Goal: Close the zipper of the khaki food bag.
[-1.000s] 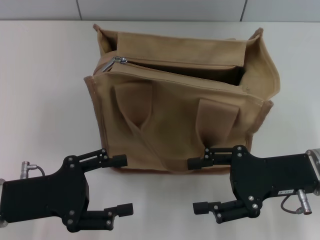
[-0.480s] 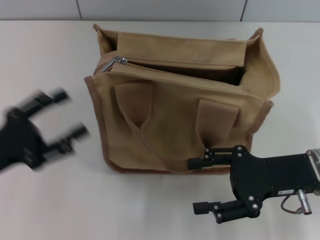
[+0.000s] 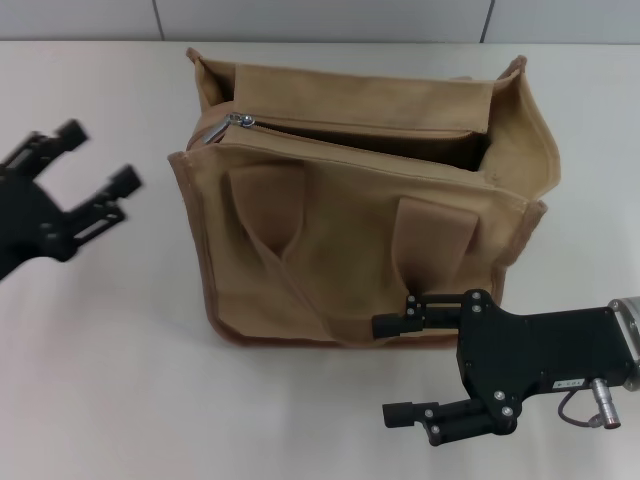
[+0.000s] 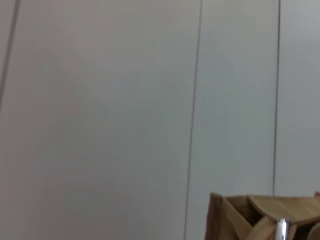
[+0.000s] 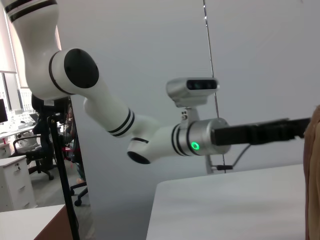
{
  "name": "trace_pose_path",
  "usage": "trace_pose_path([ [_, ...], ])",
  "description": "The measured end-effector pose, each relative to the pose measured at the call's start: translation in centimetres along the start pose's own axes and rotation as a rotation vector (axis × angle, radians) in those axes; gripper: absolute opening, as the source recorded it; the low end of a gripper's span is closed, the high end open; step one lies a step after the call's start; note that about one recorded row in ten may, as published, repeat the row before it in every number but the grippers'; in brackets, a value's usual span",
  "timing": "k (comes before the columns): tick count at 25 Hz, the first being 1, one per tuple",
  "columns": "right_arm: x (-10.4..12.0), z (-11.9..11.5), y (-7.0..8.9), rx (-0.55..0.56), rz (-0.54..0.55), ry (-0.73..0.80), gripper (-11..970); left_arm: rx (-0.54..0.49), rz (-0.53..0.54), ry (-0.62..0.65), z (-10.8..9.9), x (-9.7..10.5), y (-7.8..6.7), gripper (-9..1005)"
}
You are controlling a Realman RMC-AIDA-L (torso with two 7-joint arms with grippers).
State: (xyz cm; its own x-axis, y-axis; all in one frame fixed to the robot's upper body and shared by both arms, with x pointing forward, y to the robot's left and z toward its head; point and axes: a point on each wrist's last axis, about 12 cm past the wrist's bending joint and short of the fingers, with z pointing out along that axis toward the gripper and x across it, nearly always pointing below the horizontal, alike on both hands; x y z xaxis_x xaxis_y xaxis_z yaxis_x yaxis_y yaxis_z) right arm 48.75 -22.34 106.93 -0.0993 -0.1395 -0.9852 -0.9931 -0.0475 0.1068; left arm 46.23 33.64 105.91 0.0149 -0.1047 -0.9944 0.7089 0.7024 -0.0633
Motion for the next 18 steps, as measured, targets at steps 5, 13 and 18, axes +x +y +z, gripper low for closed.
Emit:
trace_pose_path([
  [5,0.1,0.0,0.1,0.001,0.002,0.000,765,0.075,0.014,0.083,2.6,0.6,0.1,758],
  [13,0.2,0.0,0.2,0.009,0.015,-0.015,764,0.092,0.018,0.112,5.2,0.8,0.3,740],
  [18,0.3,0.0,0.2,0.012,0.017,-0.017,764,0.027,0.009,0.035,5.2,0.5,0.6,728],
])
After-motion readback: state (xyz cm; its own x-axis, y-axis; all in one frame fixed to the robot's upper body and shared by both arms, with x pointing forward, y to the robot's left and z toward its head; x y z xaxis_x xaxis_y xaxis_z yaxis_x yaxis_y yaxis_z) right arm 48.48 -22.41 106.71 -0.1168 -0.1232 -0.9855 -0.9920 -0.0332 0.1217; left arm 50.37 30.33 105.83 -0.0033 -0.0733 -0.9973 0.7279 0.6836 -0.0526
